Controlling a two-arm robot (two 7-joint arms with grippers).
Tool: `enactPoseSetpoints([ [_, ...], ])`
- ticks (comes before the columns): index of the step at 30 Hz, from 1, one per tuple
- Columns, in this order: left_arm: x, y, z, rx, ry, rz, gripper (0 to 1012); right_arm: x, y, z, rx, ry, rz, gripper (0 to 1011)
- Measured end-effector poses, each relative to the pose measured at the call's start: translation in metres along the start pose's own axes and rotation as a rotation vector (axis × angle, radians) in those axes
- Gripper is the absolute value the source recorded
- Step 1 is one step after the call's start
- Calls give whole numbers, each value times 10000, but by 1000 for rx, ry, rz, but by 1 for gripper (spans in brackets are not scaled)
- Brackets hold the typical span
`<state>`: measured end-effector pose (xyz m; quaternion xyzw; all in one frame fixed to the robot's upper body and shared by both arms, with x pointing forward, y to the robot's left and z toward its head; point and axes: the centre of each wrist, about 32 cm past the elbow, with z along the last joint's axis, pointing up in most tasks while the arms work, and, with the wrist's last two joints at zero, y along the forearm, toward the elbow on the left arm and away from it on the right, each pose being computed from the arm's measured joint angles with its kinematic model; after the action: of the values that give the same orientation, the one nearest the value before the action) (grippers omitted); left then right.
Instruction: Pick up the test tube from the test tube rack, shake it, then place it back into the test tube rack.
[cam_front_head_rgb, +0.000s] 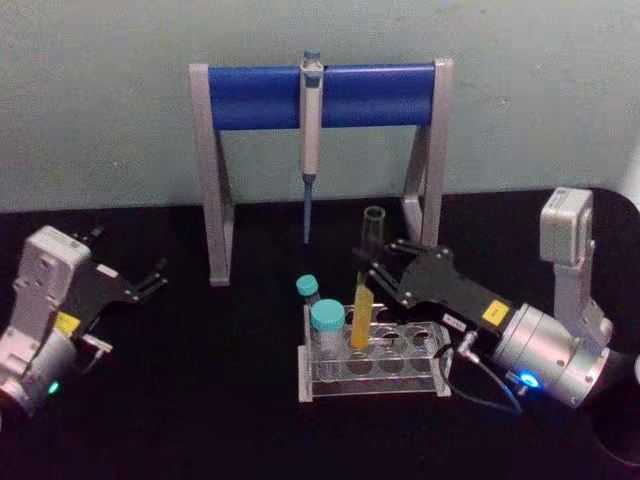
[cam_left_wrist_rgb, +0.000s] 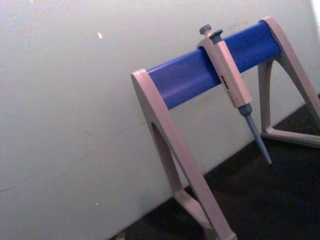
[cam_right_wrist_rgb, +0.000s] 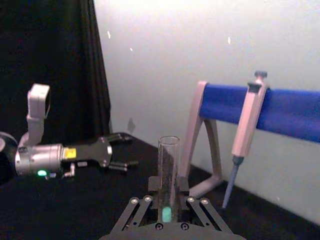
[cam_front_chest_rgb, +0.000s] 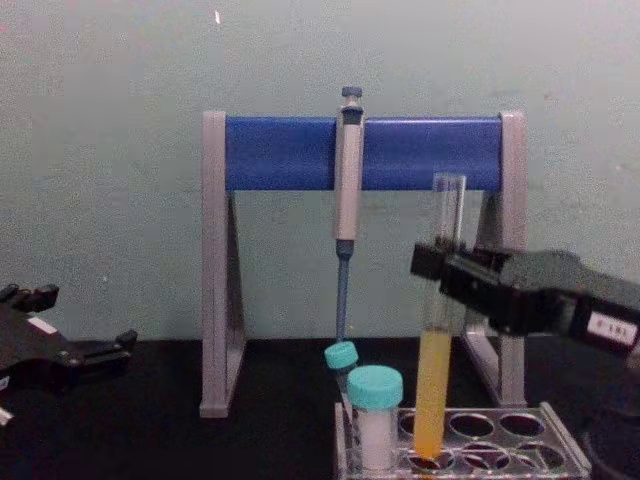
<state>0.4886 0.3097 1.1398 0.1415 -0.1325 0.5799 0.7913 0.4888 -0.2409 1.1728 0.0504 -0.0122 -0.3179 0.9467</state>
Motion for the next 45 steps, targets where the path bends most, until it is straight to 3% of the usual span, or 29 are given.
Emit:
enactPoseSetpoints([
  [5,0,0,0,0,0,0,1001,27,30,85,22,-8,3,223],
  [13,0,0,0,0,0,0,1001,164,98,213,41,-35,-44,223],
  [20,0,0,0,0,0,0,1001,243,134,222,30,-43,-84,223],
  [28,0,0,0,0,0,0,1001,255,138,222,21,-49,-106,223],
  [37,0,0,0,0,0,0,1001,256,-9,262,10,-81,-152,223],
  [45,0,0,0,0,0,0,1001,145,-212,286,-26,-90,-156,223],
])
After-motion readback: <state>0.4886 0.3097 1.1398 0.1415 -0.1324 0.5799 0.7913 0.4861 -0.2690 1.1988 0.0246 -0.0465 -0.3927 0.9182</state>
